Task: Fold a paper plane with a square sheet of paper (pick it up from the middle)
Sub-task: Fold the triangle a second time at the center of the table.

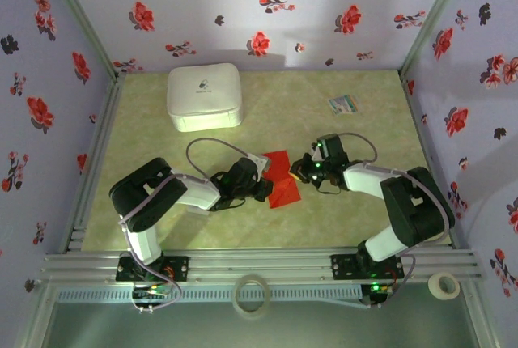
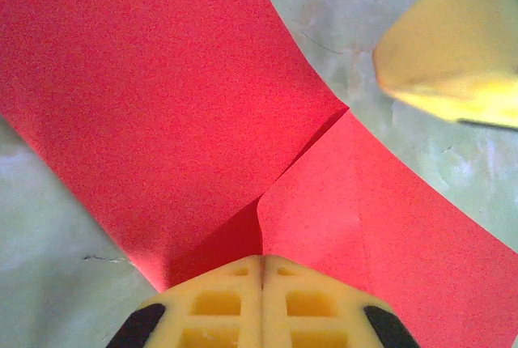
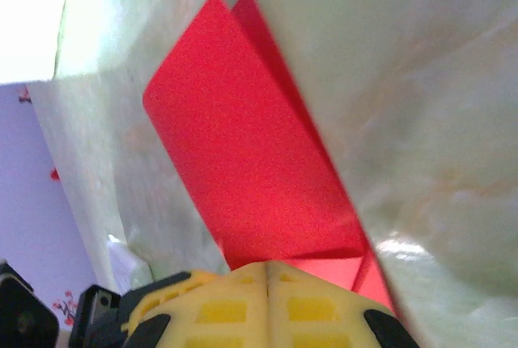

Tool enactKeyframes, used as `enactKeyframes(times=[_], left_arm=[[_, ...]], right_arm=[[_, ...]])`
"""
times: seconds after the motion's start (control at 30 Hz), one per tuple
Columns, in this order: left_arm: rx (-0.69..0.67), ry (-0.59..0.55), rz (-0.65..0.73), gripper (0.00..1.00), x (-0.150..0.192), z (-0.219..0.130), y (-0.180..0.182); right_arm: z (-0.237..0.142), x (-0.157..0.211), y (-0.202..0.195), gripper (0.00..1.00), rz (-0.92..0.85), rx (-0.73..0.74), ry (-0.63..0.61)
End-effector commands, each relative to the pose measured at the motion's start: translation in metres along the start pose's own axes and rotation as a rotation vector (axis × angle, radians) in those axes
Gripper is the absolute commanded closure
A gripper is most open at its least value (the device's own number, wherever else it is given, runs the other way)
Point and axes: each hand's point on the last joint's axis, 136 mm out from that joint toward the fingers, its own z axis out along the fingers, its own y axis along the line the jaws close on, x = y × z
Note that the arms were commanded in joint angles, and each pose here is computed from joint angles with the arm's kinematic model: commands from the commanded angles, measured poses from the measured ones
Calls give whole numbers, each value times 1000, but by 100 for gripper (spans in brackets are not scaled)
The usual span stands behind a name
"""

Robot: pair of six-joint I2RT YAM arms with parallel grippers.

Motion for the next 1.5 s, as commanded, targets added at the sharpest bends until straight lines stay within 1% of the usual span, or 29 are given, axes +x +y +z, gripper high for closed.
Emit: enactKeyframes(times=[0.0,0.13,0.27,0.47,0.6,0.63,0.7,0.77,0.83,1.0,1.07,1.13,1.17,1.23,1.33,1.37,1.47], left_arm=[[-57,74,-15,100,25,1,20],[-57,75,-16,100,25,2,20],[-58,77,-17,100,26,2,21],[-49,68,-17,100,19,0,17],[-32,63,-3,98,9,-2,8],[-31,59,-4,95,6,-5,7],[-24,42,-2,84,-2,-9,2],[-23,28,1,79,-9,-16,-2],[-32,19,-3,70,-15,-22,-4],[-32,-6,-18,68,-28,-40,-12],[-4,1,-46,69,-31,-47,-20],[31,42,-86,73,-28,-49,-29],[60,74,-106,77,-25,-48,-36],[99,143,-156,89,-18,-45,-45],[154,230,-237,98,-8,-36,-56],[161,247,-253,100,-6,-33,-58],[177,257,-277,100,-4,-26,-60]], right_arm=[[7,17,0,96,-20,41,50],[16,26,-4,96,-27,59,76],[24,28,-6,97,-14,39,95],[21,34,-49,98,-19,205,93],[23,38,-64,99,5,236,100],[23,38,-65,99,10,232,96],[23,38,-64,99,16,224,88],[23,38,-63,99,17,220,85],[23,38,-64,99,20,222,85],[24,37,-62,99,30,212,76],[24,36,-62,99,37,204,71],[24,36,-60,99,42,198,66],[24,36,-60,99,44,195,65],[24,35,-60,99,53,194,55],[25,34,-58,99,70,173,42],[26,35,-58,99,74,166,41],[27,35,-57,99,83,160,36]])
